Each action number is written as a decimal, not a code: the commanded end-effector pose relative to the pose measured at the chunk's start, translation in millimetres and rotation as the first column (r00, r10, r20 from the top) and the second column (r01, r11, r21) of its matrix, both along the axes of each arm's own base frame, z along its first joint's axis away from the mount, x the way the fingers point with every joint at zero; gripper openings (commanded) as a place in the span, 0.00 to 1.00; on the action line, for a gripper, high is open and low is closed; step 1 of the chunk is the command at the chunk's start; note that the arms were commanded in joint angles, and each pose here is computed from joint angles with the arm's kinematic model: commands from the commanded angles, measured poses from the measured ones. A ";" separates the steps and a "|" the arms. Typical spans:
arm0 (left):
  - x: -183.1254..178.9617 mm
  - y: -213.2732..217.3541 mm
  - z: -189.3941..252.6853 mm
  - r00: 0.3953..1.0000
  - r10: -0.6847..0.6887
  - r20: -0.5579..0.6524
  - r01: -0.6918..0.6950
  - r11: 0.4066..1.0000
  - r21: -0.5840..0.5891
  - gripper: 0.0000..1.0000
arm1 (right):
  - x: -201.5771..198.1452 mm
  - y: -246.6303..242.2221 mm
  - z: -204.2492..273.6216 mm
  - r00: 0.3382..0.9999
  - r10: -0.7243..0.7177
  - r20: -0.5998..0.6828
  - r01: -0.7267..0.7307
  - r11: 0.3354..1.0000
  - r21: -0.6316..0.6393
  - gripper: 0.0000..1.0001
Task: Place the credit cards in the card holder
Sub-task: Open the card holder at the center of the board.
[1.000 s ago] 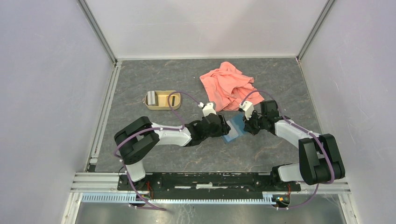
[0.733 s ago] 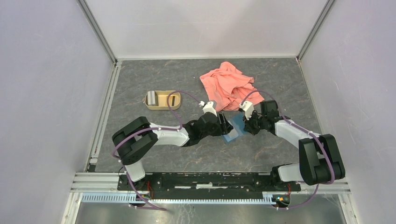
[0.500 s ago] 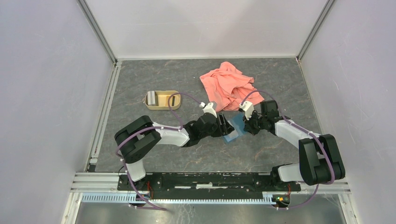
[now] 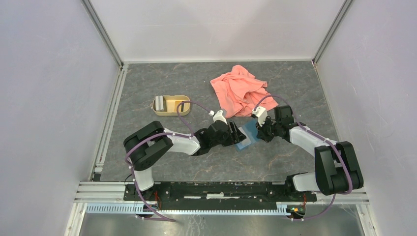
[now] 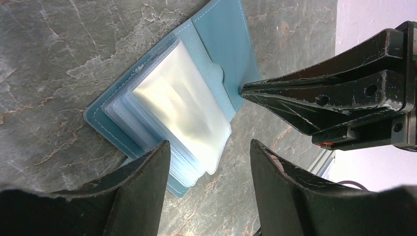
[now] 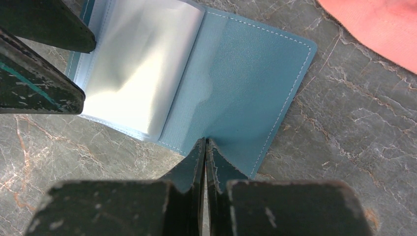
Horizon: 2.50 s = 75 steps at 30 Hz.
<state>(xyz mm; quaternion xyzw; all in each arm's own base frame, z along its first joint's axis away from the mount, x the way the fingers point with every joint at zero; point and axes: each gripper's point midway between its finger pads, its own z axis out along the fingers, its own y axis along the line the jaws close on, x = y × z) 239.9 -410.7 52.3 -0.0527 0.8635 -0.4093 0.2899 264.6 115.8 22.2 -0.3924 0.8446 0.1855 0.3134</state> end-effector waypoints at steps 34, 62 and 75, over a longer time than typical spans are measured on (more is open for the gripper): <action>10.3 -0.1 18.1 1.000 0.007 -0.019 -0.009 0.993 -0.116 0.57 | 7.1 7.5 13.5 0.998 0.034 0.053 -0.035 0.999 0.019 0.07; -0.4 2.6 25.1 0.998 -0.055 -0.039 0.047 0.983 -0.176 0.51 | 6.6 7.6 12.9 0.998 0.036 0.051 -0.037 0.999 0.015 0.07; -7.4 -3.6 28.7 0.995 -0.090 -0.051 0.075 0.967 -0.243 0.50 | 6.5 7.6 12.3 0.998 0.037 0.051 -0.037 0.999 0.013 0.07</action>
